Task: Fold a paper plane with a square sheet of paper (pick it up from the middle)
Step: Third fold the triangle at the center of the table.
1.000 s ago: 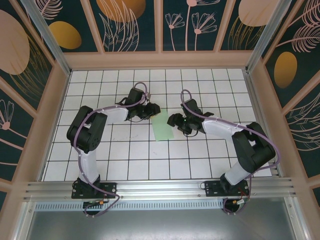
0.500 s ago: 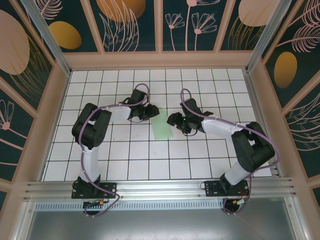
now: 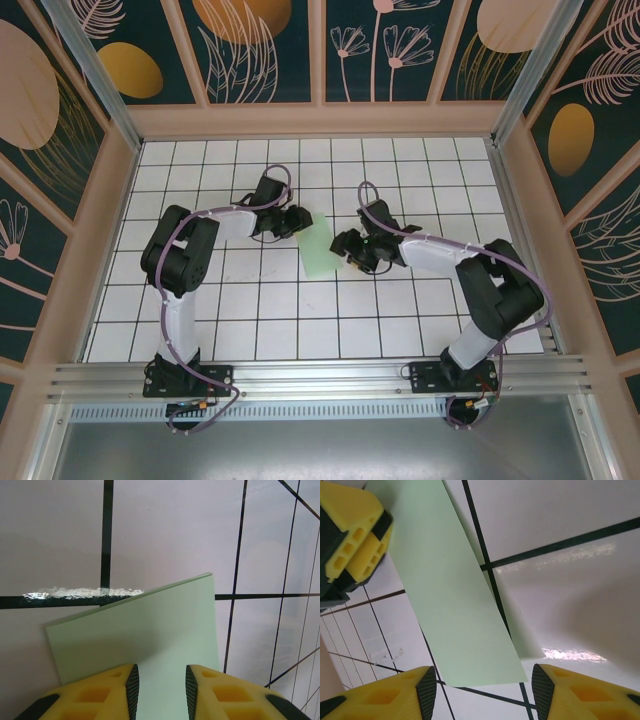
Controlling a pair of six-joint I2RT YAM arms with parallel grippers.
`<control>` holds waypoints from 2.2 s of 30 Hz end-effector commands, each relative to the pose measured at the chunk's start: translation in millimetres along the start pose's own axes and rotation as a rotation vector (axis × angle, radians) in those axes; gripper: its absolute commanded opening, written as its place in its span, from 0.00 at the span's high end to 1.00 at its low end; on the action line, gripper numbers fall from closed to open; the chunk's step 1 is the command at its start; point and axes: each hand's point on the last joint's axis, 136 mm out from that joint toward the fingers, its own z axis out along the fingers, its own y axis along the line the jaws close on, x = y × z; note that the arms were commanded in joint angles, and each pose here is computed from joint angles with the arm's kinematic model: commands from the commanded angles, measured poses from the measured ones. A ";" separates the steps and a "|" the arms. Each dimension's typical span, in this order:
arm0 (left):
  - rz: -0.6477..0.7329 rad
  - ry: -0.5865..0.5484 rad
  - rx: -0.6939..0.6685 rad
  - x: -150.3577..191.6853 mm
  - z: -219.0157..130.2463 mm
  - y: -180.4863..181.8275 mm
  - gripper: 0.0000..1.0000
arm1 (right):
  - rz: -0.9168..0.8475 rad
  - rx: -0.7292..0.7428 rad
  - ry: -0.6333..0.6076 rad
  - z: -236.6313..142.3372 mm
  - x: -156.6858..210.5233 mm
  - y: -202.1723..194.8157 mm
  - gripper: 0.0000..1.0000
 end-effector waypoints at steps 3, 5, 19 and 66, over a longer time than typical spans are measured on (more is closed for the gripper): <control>-0.045 0.025 -0.083 10.3 8.9 33.7 0.66 | -0.003 0.001 0.070 13.3 15.0 -3.3 0.46; -0.046 0.025 -0.083 10.0 8.9 34.0 0.66 | -0.012 0.006 0.082 16.4 17.3 -3.7 0.47; -0.048 0.033 -0.081 12.9 9.3 35.4 0.66 | -0.045 -0.080 0.051 19.6 13.2 15.2 0.48; 0.048 0.000 -0.050 -10.6 -3.1 10.4 0.65 | -0.112 -0.123 0.040 45.2 -17.0 54.5 0.90</control>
